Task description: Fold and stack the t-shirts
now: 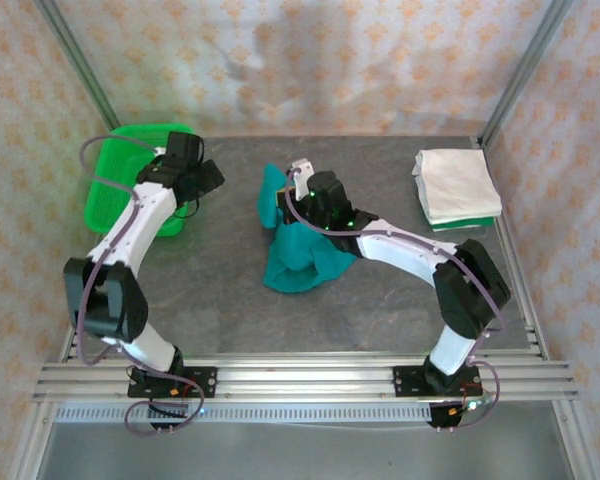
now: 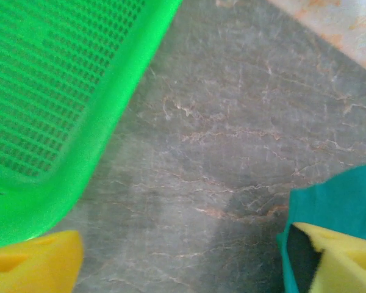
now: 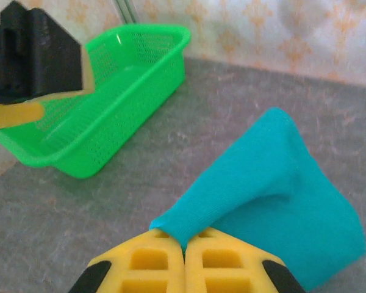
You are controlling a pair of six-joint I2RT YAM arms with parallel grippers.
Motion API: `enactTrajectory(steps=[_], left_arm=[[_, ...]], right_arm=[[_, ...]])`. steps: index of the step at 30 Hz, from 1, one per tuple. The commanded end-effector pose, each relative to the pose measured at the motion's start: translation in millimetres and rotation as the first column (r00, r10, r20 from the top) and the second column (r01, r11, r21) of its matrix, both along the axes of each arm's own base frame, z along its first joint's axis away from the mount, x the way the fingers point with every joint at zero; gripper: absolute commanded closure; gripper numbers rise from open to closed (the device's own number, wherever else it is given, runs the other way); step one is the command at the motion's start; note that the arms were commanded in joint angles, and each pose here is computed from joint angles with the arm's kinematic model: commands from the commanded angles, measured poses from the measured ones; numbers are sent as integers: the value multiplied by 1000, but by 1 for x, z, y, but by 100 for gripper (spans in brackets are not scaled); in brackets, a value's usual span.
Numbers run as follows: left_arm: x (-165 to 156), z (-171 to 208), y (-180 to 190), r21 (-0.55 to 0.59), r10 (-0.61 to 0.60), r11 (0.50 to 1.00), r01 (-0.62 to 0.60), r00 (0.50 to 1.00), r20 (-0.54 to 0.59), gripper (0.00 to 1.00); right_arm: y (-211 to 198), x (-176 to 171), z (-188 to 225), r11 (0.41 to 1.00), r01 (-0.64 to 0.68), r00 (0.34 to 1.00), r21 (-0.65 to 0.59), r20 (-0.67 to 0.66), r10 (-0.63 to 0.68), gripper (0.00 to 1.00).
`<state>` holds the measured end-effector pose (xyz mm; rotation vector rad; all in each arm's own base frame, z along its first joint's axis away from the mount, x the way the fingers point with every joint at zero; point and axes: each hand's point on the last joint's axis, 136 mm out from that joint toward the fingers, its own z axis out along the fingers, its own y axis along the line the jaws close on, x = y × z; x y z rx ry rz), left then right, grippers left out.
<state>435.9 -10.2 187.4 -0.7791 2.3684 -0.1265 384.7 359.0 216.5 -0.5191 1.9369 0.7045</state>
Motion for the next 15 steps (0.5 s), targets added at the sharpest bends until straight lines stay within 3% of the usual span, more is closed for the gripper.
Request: enactTrajectory(steps=[1, 4, 15], left_arm=[[27, -4, -10, -47, -42, 998, 42, 999, 15, 26], [43, -23, -14, -71, -50, 996, 48, 999, -16, 33], [57, -74, 41, -25, 84, 996, -90, 983, -166, 34]], right_arm=[[6, -4, 14, 996, -11, 1000, 94, 0, 12, 100], [9, -4, 7, 994, -15, 1000, 109, -22, 18, 100], [5, -10, 7, 996, -23, 999, 90, -30, 26, 100]])
